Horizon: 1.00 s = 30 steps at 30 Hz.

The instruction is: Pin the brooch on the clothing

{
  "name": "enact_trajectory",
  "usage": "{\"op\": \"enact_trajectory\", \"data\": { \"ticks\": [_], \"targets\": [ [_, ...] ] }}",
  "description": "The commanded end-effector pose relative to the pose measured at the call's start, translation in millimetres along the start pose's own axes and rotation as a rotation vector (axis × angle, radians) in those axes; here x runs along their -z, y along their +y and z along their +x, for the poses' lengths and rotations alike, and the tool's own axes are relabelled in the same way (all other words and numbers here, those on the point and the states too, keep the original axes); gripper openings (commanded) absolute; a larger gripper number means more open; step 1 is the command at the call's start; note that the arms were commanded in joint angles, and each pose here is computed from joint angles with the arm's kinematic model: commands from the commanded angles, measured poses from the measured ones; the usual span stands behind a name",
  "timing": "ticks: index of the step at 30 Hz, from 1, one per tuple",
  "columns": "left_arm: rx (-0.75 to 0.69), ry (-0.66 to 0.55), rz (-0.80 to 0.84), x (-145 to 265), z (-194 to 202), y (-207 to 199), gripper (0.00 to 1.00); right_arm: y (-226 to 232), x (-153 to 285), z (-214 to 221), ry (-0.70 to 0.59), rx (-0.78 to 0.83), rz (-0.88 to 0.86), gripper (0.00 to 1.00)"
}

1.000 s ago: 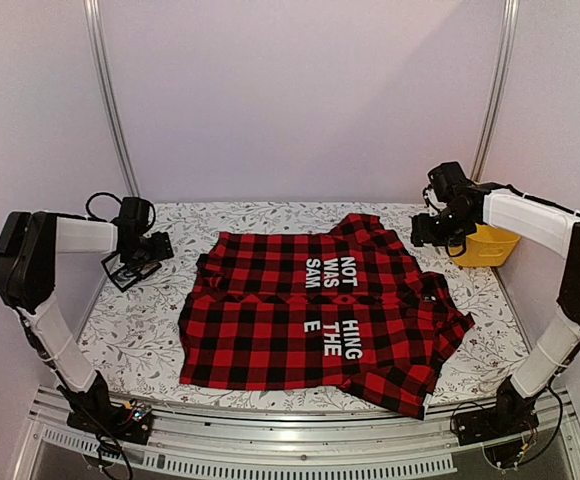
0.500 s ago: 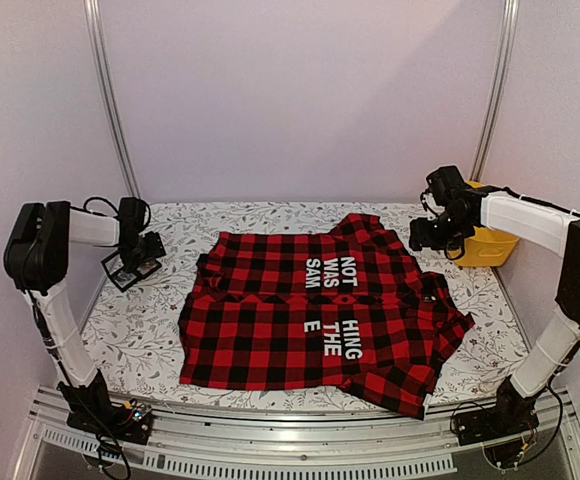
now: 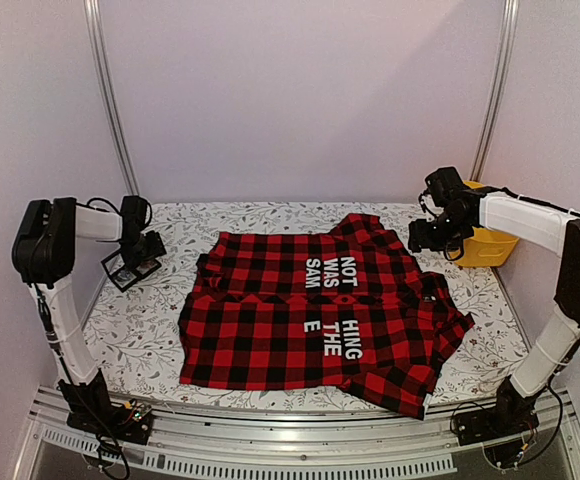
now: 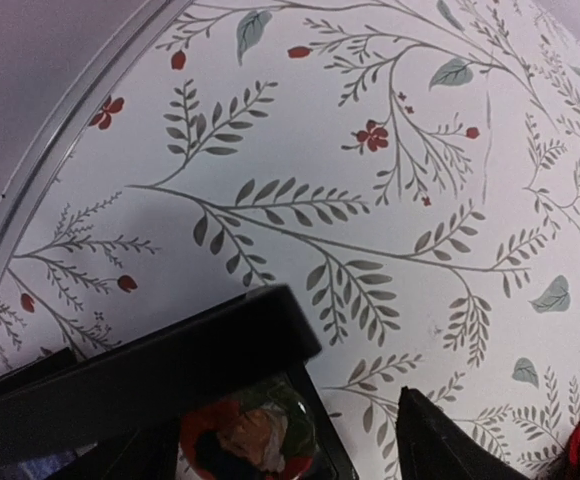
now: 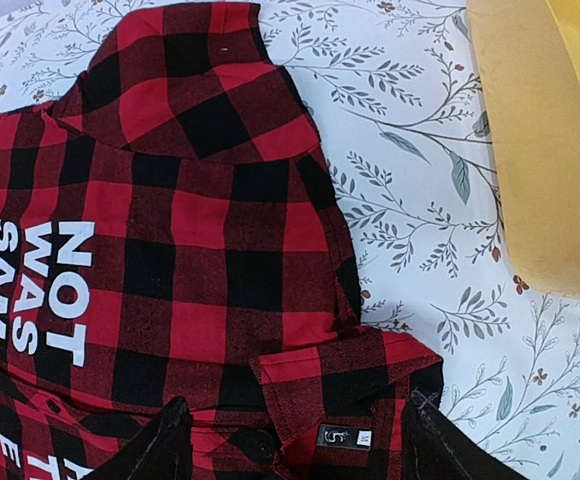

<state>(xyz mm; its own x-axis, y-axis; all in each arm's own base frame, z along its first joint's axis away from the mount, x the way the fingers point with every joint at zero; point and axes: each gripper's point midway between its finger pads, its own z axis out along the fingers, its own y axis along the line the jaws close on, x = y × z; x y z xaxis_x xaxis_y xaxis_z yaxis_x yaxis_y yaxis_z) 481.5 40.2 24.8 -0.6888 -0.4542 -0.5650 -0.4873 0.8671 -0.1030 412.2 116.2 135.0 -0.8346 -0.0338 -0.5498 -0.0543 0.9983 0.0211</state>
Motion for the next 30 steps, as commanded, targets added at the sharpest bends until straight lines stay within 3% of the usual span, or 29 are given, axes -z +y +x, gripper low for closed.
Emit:
{"op": "enact_trajectory", "data": {
  "ticks": [1, 15, 22, 26, 30],
  "targets": [
    [0.022, 0.050, 0.012, -3, 17, 0, 0.71, 3, 1, -2, -0.005, 0.020, -0.001, 0.70],
    [-0.067, 0.078, 0.025, 4, 49, -23, 0.63, -1, 0, 3, 0.004, 0.040, 0.018, 0.70],
    [-0.102, 0.012, 0.044, 18, 36, -26, 0.56, 0, 0, 4, 0.010, 0.045, 0.013, 0.70],
    [-0.104, -0.027, 0.034, 26, 27, -21, 0.57, -1, -2, 5, 0.016, 0.047, 0.016, 0.70],
    [-0.108, 0.007, 0.009, 15, 29, -22, 0.63, 2, -5, 6, 0.029, 0.049, 0.007, 0.70]
  ]
}}
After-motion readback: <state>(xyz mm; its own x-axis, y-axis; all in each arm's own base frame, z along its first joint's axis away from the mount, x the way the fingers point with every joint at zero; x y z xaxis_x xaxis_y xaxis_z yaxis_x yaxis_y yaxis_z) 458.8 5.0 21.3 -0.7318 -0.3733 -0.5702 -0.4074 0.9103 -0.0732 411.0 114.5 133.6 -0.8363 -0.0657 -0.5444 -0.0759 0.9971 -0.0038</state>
